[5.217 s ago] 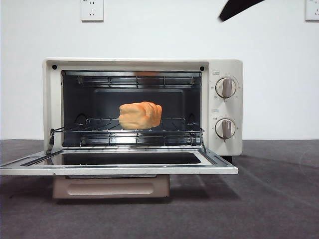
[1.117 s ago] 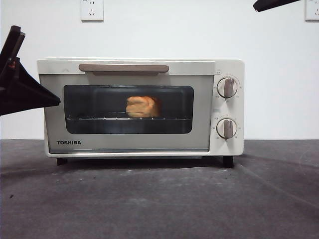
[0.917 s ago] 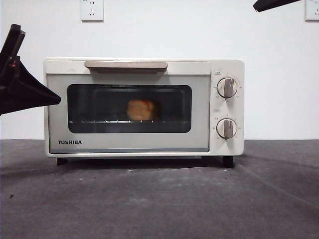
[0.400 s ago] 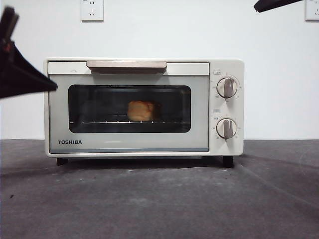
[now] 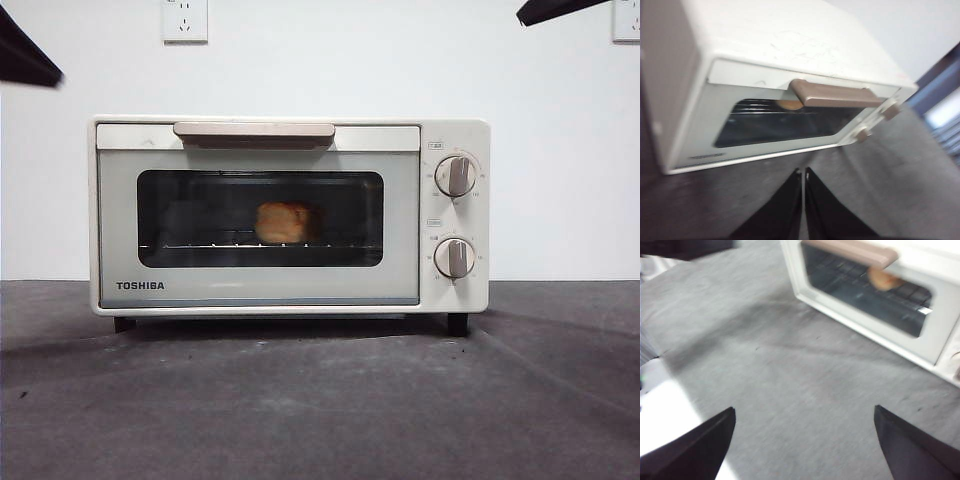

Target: The left arm flap open the oven, the right arm pick bread and place it into oven, the left arm flap close the oven

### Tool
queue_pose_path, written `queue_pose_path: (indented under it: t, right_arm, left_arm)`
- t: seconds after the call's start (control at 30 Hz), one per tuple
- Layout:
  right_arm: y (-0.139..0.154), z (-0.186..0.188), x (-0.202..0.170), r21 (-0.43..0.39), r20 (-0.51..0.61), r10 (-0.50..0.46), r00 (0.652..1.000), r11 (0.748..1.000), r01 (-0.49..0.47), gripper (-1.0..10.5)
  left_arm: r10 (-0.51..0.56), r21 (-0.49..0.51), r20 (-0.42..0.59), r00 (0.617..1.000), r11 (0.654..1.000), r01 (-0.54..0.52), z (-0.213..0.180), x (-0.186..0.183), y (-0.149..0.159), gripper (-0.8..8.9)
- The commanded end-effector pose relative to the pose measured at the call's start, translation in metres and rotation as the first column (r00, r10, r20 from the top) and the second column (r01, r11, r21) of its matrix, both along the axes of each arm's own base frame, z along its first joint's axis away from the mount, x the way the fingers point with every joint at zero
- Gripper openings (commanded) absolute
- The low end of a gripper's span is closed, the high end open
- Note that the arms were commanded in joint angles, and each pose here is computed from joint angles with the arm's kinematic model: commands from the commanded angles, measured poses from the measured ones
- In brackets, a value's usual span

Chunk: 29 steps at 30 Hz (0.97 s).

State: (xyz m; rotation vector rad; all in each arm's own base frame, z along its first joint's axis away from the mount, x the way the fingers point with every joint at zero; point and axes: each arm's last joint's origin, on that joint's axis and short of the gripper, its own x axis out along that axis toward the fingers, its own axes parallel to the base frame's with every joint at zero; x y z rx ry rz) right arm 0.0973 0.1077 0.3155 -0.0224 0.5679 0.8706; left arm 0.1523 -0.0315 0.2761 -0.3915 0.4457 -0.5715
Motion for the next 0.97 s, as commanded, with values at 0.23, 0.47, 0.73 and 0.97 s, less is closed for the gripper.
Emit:
queue_pose_path:
  t: [0.23,0.47,0.73,0.97]
  right_arm:
    - [0.005,0.005,0.003,0.008,0.054,-0.002,0.999,1.000,0.002,4.3]
    - [0.008,0.002,0.006,-0.007,0.036,-0.002,0.999,1.000,0.003,4.3]
    - [0.010,0.000,0.008,-0.015,0.029,-0.003,1.000,1.000,0.003,4.3]
    - [0.010,0.000,0.008,-0.019,0.033,-0.001,0.999,1.000,0.002,0.1]
  left_arm:
    - [-0.039,0.228,0.055,0.998,0.973,0.025,0.055,-0.047,0.004,0.16]
    - [-0.059,0.260,0.069,0.996,0.965,0.039,0.067,-0.067,0.007,0.16]
    - [-0.059,0.260,0.074,0.995,0.965,0.038,0.067,-0.070,0.007,0.16]
    - [-0.059,0.260,0.074,0.995,0.965,0.038,0.067,-0.070,0.007,0.16]
